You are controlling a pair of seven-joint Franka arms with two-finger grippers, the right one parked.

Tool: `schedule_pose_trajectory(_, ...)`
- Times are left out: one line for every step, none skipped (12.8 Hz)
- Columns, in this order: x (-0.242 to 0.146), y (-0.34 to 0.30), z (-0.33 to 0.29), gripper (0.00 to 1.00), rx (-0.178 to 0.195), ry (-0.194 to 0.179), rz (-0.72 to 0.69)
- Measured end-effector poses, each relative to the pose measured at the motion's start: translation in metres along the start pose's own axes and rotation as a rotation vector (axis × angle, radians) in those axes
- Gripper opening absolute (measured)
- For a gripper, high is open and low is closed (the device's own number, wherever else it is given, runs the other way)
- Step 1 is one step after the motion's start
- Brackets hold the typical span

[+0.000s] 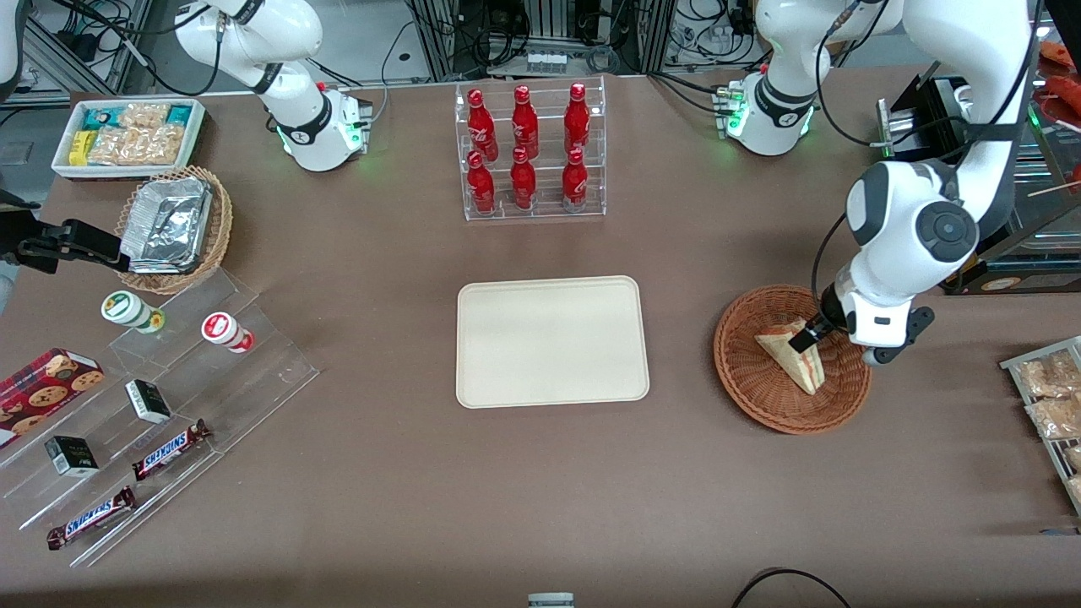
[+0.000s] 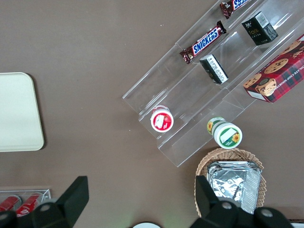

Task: Place sandwich from basket to tray
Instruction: 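Lower the open left gripper around the sandwich's wrapped corner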

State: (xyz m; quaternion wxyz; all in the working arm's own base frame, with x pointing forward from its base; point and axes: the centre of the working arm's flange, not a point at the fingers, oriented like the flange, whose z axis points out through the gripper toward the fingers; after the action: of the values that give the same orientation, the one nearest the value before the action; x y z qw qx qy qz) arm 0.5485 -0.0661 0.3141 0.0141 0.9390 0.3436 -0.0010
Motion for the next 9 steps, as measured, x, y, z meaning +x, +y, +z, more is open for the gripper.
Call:
schedule_pose_trajectory(-0.002,0.002,0.004,1.0,0.003,-0.005,-0.014)
schedule_pose_trajectory(-0.003,0.003,0.007,1.0,0.005,-0.008,-0.02)
schedule_pose_trajectory(-0.003,0.003,0.01,1.0,0.007,-0.01,-0.022)
schedule_pose_trajectory(-0.003,0.003,0.013,1.0,0.01,-0.015,-0.024)
schedule_pose_trajectory(-0.003,0.002,0.017,1.0,0.016,-0.02,-0.024)
schedule_pose_trajectory(-0.003,0.002,0.022,1.0,0.025,-0.022,-0.018)
schedule_pose_trajectory(-0.003,0.001,0.027,1.0,0.035,-0.024,-0.011)
schedule_pose_trajectory(-0.003,0.001,0.033,1.0,0.043,-0.031,-0.009)
schedule_pose_trajectory(-0.003,0.0,0.039,1.0,0.047,-0.037,-0.01)
